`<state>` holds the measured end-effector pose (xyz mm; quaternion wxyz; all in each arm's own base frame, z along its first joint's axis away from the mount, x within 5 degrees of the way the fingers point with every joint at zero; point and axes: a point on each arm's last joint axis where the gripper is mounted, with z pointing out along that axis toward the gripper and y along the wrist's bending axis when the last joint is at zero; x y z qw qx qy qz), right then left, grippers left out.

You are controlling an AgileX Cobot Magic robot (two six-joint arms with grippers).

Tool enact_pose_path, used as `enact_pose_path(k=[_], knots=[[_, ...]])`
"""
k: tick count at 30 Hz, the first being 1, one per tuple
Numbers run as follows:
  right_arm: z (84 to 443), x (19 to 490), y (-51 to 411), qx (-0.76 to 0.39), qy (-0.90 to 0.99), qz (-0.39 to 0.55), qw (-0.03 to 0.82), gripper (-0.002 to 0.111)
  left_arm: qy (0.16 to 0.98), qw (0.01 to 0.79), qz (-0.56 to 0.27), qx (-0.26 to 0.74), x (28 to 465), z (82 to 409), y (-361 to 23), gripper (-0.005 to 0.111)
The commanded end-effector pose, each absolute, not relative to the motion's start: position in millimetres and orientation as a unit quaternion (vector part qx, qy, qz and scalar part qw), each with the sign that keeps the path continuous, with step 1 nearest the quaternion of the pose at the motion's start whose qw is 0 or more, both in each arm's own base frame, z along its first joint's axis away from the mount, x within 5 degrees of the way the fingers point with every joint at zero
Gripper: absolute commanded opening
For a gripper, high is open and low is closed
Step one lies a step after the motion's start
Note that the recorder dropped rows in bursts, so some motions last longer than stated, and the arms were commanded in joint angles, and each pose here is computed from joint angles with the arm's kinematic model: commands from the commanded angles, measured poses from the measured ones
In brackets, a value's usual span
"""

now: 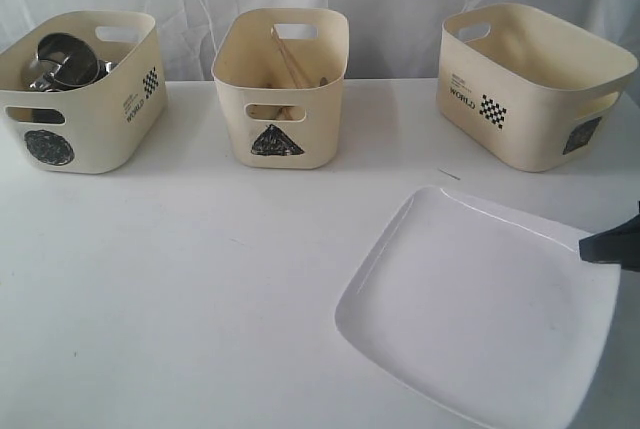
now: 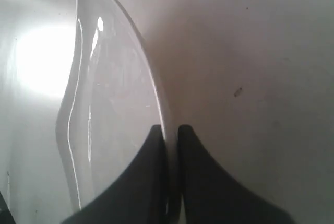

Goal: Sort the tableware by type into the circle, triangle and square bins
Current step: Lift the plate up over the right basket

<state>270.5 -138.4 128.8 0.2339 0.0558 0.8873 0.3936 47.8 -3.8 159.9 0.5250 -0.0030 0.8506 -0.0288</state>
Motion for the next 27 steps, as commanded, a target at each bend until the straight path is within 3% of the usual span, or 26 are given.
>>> enact_pose_path(k=[1, 15, 27], knots=[[152, 273, -133, 0.078, 0.862, 0.429, 0.258, 0.0, 0.859, 0.511, -0.035, -0.003, 46, 155, -5, 0.001], [189, 279, -121, 0.124, 0.841, 0.441, 0.288, 0.0, 0.859, 0.511, -0.035, -0.003, 46, 155, -5, 0.001], [281, 306, -137, 0.141, 0.77, 0.444, 0.436, 0.0, 0.859, 0.511, -0.035, -0.003, 46, 155, -5, 0.001]])
